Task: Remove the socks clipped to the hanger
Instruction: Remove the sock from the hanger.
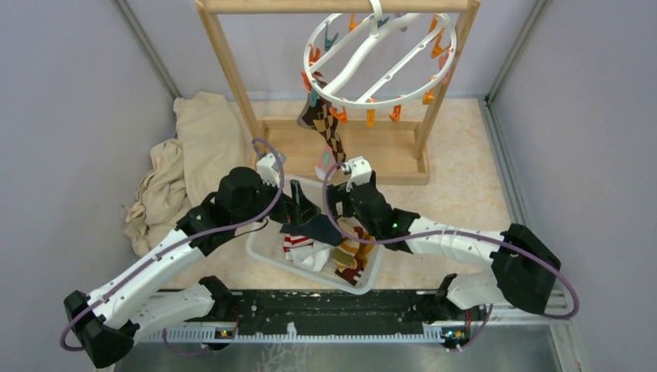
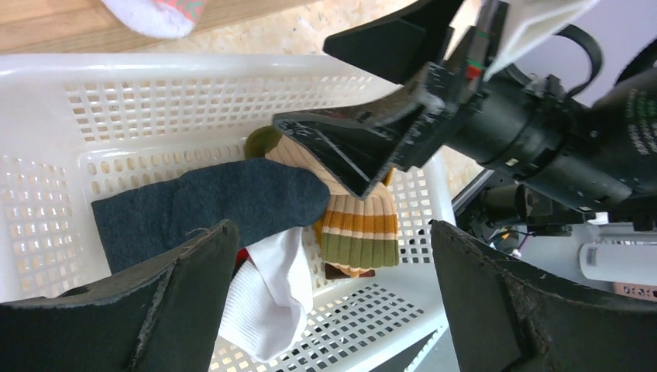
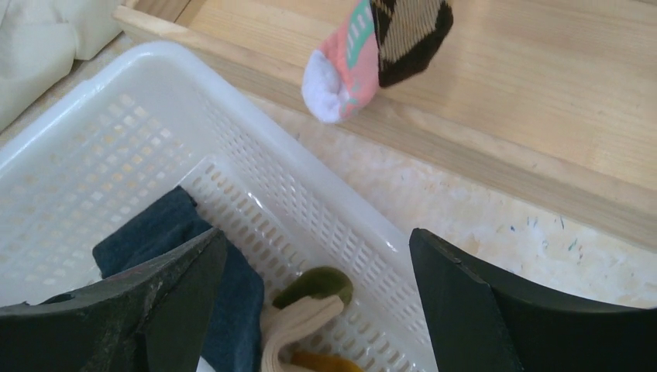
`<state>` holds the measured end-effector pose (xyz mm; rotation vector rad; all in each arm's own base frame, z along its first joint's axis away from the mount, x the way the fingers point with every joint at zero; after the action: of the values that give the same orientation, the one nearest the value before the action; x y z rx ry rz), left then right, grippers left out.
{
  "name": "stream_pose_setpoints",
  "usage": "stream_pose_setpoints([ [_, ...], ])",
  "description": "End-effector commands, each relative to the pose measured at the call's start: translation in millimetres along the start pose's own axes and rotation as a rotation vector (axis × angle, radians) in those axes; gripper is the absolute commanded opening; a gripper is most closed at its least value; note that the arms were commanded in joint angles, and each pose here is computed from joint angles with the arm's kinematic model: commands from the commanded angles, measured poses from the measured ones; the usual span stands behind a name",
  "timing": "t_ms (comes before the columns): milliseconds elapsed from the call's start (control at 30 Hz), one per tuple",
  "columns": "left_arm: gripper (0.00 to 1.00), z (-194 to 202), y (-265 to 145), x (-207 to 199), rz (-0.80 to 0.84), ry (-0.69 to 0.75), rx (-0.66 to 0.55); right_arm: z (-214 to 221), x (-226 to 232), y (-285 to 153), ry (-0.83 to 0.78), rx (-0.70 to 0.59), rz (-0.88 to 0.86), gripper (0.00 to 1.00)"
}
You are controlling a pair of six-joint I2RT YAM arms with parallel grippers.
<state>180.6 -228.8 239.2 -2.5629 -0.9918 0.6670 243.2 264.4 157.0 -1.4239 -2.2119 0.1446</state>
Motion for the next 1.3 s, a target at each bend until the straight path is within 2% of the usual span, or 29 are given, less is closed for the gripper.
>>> stream_pose_setpoints([
  [0, 0.99, -11, -7, 2, -0.027, -0.014, -0.070, -39, 27, 13, -0.027, -0.046, -0.004, 0.89],
  [100, 0.99, -20, -1, 4, -0.040, -0.027, -0.108, -28, 24, 17, -0.046, 0.044, 0.049, 0.89],
  [200, 0.99, -24, 10, 9, -0.066, -0.030, -0.119, -18, 19, 14, -0.025, 0.070, 0.052, 0.89],
  [300, 0.99, -35, 20, 12, -0.100, -0.012, -0.106, -27, 11, 6, 0.006, 0.029, 0.056, 0.88],
  [433, 0.99, -50, 31, 27, -0.226, 0.009, -0.056, -56, 8, 7, 0.075, -0.014, -0.016, 0.87],
  [567, 0.99, -65, 40, 32, -0.259, -0.039, -0.091, -74, 9, 16, 0.005, -0.037, -0.017, 0.87],
  [667, 0.99, -67, 52, 34, -0.270, -0.067, -0.073, -82, 3, 26, 0.010, -0.048, -0.037, 0.89],
  [800, 0.99, -51, 65, 33, -0.253, -0.133, -0.023, -87, -3, 36, 0.093, -0.071, -0.108, 0.88],
  [933, 0.99, -33, 64, 36, -0.255, -0.180, -0.013, -78, -2, 47, 0.098, -0.085, -0.135, 0.88],
  [1267, 0.99, -20, 53, 42, -0.288, -0.180, 0.004, -89, -22, 66, 0.253, -0.207, -0.239, 0.85],
])
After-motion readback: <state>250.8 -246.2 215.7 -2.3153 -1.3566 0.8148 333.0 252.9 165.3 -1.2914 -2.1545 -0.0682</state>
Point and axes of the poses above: each gripper's point midway between its finger pads, its own y axis out along the fingers, its own x axis along the line the jaws close on, z = x × y, the point moved 3 cm from there along -y, back along the fingers, and after that the axes turned 14 degrees about y, right-handed, at the moved point
